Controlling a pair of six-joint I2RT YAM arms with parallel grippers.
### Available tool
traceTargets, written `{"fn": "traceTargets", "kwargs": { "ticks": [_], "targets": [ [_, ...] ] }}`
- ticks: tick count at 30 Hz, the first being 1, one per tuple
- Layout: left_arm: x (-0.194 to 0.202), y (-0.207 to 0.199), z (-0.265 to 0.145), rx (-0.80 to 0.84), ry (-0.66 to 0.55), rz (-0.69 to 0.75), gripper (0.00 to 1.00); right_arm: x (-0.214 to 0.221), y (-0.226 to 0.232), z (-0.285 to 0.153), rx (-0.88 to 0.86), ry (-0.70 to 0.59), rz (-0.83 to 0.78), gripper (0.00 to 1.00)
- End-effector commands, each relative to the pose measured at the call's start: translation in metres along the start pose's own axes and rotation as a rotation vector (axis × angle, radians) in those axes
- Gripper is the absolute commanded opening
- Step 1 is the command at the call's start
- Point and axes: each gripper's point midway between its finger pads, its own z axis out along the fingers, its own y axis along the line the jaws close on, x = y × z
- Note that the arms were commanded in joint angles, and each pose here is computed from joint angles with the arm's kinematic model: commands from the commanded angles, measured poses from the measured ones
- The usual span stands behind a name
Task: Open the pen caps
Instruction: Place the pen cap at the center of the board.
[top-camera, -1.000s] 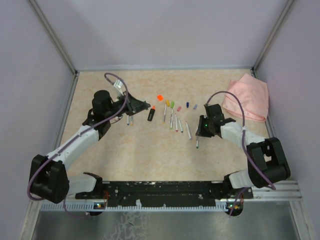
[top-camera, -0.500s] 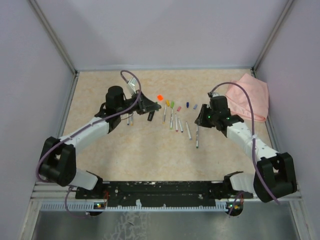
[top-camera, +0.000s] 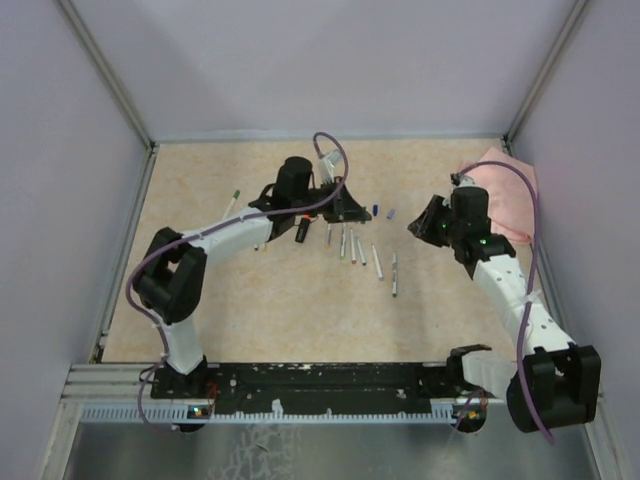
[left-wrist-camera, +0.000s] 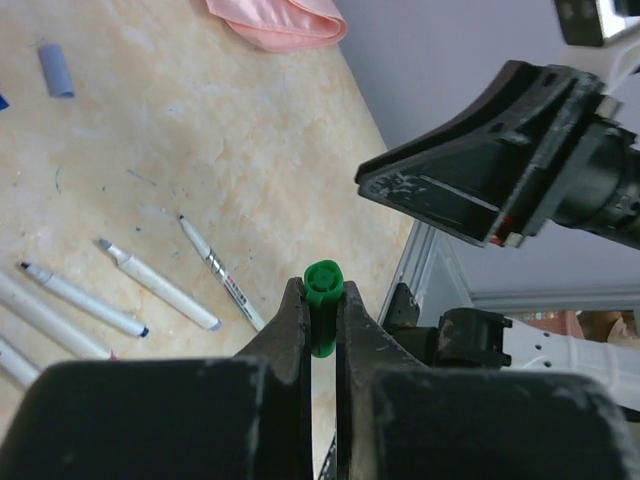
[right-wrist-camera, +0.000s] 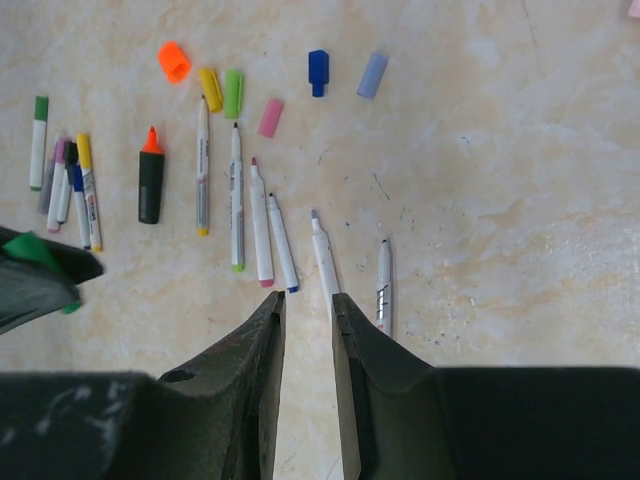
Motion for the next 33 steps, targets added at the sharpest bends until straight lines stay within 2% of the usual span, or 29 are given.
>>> {"fn": "traceTargets", "kwargs": {
  "ticks": [1,11,16,21,27,33],
  "targets": [
    [0.012,0.017,0.034,-0.062,0.075,0.077,0.00,-0.026,0.004,-0.017,-0.006,-0.096,0.040,0.26],
    [0.014,0.068,0.113,-0.240,0.142,0.195,0.01,-0.021,-0.029,-0.020,0.145,-0.122,0.137,0.26],
    [0.010,0.085,0.144,-0.329,0.113,0.287,0.02,-0.025,-0.044,-0.021,0.234,-0.134,0.142,0.25],
    [0.011,0.111,0.155,-0.400,0.087,0.315,0.03,-0.026,-0.053,-0.021,0.292,-0.133,0.153,0.23],
    [0.014,0.120,0.171,-0.372,0.062,0.304,0.06,-0.017,-0.051,-0.015,0.280,-0.094,0.158,0.22],
    [0.010,0.136,0.177,-0.418,0.022,0.317,0.15,-0.016,-0.046,-0.015,0.276,-0.081,0.141,0.22]
  ]
}}
